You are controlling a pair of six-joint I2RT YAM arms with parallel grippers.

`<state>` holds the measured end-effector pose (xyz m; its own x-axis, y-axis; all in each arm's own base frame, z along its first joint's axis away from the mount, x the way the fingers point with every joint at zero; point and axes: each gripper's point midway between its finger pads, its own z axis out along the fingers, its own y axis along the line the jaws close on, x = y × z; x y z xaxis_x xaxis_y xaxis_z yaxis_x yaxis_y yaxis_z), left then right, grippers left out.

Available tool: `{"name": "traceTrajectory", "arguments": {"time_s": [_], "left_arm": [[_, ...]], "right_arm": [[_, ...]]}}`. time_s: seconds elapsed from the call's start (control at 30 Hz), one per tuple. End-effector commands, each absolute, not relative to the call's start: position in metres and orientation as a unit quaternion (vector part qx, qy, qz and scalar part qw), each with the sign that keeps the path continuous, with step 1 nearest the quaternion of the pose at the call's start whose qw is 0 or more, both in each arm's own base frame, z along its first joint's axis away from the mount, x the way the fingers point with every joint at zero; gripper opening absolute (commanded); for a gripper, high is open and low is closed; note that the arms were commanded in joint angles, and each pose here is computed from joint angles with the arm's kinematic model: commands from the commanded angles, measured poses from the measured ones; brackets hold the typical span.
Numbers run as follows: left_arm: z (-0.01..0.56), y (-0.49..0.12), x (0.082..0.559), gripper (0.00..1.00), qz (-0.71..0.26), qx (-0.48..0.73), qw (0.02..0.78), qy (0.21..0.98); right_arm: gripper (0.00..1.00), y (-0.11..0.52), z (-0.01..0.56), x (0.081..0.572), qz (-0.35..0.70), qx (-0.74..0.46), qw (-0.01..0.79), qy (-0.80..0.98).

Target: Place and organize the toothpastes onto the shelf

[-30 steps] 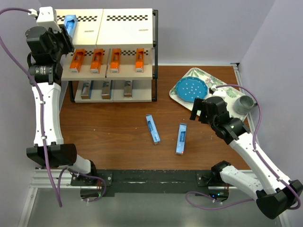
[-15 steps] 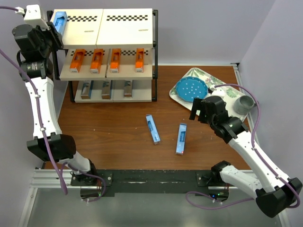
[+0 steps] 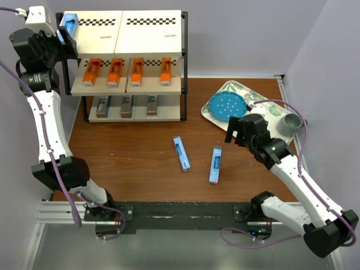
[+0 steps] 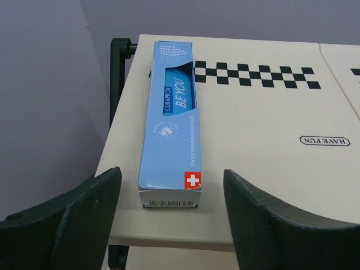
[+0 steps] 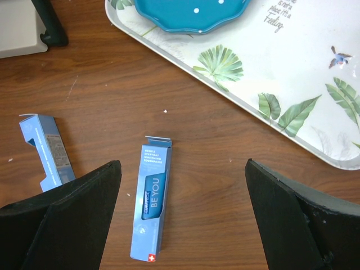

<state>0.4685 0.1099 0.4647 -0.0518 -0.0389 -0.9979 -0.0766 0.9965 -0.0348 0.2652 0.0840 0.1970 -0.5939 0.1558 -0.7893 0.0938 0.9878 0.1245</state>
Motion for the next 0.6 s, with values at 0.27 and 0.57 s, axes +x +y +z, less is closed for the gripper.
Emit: {"name": "traceTrajectory", "arguments": {"time_s": [0.27,0.57], "left_arm": [[0.543,0.087,0.395,1.00,0.014,-0.043,0.753,0.657],[0.523,0.033,0.340,1.00,-0.026,-0.038,0.743,0.668]], "right_arm": [[0.96,0.089,0.222,0.273,0.055,0.073,0.479,0.873],[0.96,0.095,0.218,0.268,0.074,0.066,0.472,0.876]]}}
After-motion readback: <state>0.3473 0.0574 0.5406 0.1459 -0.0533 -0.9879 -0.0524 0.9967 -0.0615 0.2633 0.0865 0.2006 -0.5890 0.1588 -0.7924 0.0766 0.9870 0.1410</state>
